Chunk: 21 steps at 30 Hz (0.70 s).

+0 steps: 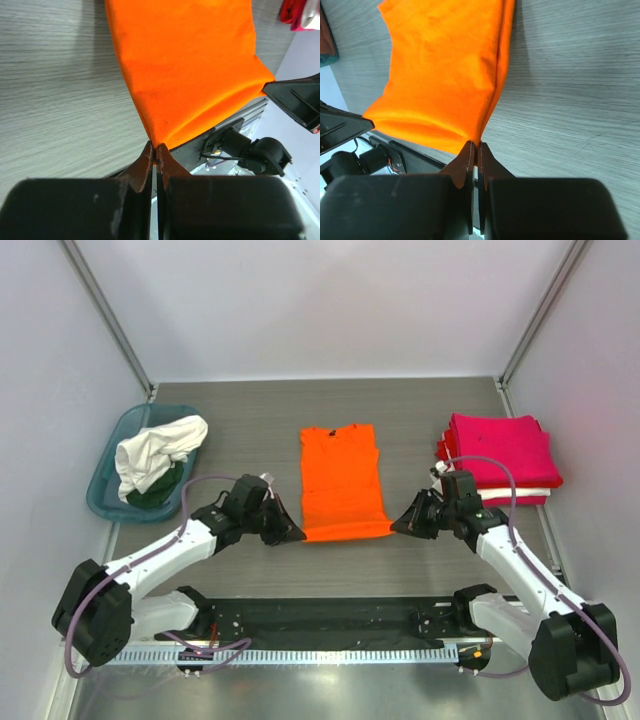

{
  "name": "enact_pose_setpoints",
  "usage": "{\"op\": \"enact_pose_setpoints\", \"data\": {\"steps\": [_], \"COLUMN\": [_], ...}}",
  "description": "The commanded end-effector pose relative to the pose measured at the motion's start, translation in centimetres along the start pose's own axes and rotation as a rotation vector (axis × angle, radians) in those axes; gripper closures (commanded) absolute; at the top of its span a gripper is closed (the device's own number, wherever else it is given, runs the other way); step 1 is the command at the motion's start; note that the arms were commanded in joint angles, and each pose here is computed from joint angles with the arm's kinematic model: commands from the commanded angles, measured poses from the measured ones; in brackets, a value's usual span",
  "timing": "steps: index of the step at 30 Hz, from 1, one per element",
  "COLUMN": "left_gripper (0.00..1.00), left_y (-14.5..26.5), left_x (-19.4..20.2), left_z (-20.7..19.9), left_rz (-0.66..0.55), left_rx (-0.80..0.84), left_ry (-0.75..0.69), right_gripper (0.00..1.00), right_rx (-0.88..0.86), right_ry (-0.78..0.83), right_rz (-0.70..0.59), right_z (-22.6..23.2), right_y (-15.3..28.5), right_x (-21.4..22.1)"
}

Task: Fold and stack the t-shirts
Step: Fold the tshirt

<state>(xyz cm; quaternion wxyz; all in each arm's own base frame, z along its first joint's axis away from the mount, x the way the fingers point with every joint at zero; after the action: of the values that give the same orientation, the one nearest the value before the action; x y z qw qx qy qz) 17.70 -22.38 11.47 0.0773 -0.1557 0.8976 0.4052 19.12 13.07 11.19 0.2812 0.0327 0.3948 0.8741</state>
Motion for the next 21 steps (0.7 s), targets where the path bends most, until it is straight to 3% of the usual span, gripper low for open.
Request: {"op": "enact_pose_setpoints", "data": {"steps": [1,9,21], "left_gripper": [1.00,1.00,1.00], "left_y": [1.7,3.5,2.7], "left_x": [-1.5,-5.4,-12.4], "left_z": [-1.6,-4.2,-5.2], "left_rz": [-0.050,-0.130,-0.168], "left_rx": [-0.008,0.024,0.033], "left_ry": [-0.011,-0.016,0.007], "right_gripper": [0.99,0.99,0.99], "right_rx": [-0.016,-0.023,0.021], "right_ry": [0.037,0.093,0.121], "right_rz": [-0.069,-0.157,-0.203], "right_z": [2.4,6.7,10.6], "right_y": [1.8,3.3,1.1], "right_x": [-1.9,-5.9,-12.4]}}
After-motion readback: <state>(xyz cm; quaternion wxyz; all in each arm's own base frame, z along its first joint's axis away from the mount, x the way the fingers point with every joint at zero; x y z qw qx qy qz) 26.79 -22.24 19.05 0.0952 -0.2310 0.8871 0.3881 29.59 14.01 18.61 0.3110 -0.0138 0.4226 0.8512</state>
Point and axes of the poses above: each gripper's point midway between its finger pads, its own y axis back along the fingers, its own z axis along the line the jaws close on, x = y × z, the point moved 3 cm from there along y, back along the fingers, and after that the axes turned 11 degrees about -y, right-handed, at the moved point
